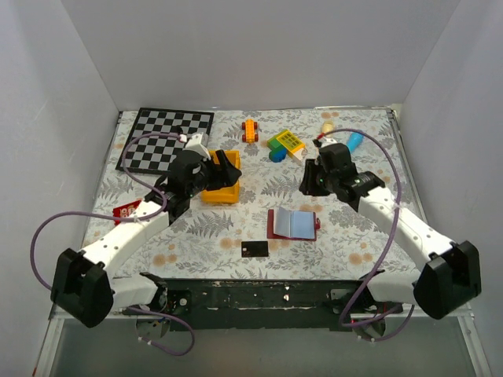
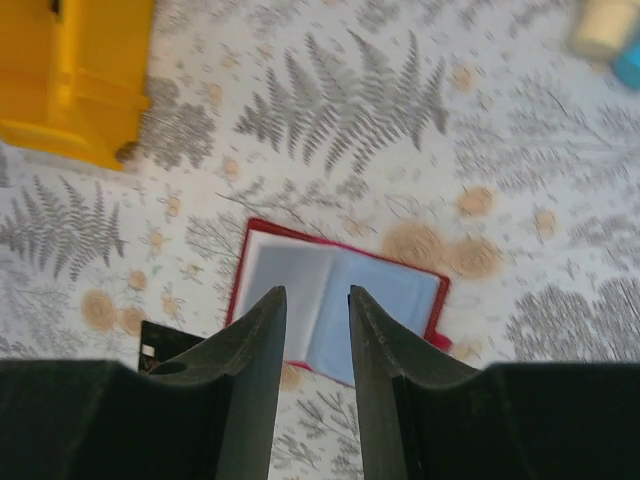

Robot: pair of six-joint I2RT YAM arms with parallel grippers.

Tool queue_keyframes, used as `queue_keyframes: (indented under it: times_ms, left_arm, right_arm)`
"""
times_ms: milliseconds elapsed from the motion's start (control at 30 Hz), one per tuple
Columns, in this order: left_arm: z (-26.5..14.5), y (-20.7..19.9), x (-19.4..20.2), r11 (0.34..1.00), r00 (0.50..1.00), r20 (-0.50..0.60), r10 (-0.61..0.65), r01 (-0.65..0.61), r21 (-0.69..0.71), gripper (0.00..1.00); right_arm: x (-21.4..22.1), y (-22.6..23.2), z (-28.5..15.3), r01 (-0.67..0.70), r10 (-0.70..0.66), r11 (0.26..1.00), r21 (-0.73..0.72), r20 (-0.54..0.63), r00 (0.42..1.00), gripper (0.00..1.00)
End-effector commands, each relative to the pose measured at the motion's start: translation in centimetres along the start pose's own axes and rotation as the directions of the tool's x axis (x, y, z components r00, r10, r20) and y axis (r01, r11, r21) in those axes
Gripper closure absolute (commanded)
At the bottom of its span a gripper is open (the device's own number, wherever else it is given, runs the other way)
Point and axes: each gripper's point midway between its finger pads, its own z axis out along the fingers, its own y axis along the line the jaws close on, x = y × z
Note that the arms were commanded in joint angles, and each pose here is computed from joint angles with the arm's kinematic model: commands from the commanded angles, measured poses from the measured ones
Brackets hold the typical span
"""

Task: Put the credit cards into the card holder
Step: Open the card holder at the center of the board.

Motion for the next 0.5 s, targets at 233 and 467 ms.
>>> queue_keyframes:
  times_ms: [233, 467]
  left_arm:
    - [-7.3, 9.8, -2.5, 0.928, 0.956, 0.126, -0.264, 0.288, -0.237, 0.02]
    - [-11.8, 14.6, -3.4, 0.839, 0.885, 0.271, -0.377, 0.451, -0.306, 0.02]
  right_arm:
    - [-9.5, 16.9, 4.5, 0.634, -0.610, 0.699, -0.332, 0.188, 0.770, 0.53]
    - [-9.5, 21.8, 9.2, 0.757, -0.748, 0.534, -0.376, 0.206, 0.630, 0.53]
